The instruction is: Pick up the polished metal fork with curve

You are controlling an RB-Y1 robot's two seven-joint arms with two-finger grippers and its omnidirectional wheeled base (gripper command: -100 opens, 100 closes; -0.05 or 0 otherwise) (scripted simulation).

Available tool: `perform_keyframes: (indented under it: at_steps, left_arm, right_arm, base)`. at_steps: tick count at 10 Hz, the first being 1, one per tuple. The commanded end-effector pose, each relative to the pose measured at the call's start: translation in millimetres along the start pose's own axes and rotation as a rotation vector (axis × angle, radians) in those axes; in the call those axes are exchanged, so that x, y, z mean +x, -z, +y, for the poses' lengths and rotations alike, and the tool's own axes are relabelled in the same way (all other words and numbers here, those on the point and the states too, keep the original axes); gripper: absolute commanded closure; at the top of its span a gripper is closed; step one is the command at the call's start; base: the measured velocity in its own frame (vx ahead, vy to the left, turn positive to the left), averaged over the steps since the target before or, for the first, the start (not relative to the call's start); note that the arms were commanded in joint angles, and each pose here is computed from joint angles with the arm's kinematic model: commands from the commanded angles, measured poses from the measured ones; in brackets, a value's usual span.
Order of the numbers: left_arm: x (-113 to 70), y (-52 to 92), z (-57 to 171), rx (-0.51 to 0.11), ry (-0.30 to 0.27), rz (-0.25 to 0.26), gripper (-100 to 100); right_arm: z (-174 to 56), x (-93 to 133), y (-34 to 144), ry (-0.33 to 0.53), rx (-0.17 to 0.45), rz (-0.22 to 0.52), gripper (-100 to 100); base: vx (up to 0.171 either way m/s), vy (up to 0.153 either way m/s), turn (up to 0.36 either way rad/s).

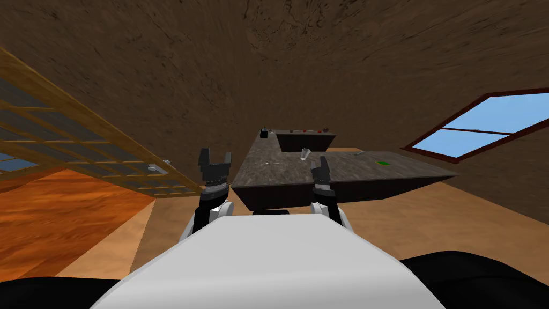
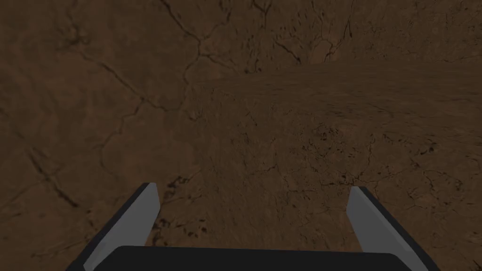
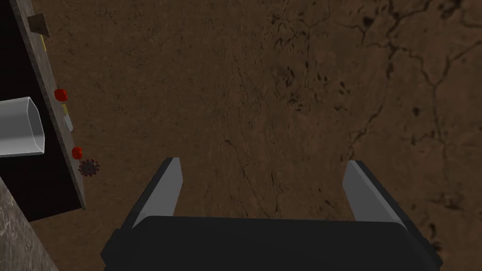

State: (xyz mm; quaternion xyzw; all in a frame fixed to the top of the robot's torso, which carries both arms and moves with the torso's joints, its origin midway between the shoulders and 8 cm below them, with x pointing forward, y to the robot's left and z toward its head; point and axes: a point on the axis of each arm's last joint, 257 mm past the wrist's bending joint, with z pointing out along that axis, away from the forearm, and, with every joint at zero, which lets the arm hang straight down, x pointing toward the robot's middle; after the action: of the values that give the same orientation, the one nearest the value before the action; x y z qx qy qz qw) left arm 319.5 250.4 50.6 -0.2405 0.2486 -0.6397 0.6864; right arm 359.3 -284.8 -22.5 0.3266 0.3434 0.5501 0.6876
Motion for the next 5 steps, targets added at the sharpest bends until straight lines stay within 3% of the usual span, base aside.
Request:
perform_keyframes:
  at_steps: [1,5]
  left_arm:
    - [0.0,0.0,0.0,0.000,0.000,0.000,0]
    - [0.0,0.0,0.0,0.000,0.000,0.000,0]
  right_arm:
    - [-9.4,-3.4,4.6,0.069,0.019,0.041,-100]
    - [-43.6,-21.4,21.1,0.267,0.089,0.141,-100]
  base:
    - [-0.029,-0.004,0.198]
    - [-0.046,-0.032,0.249]
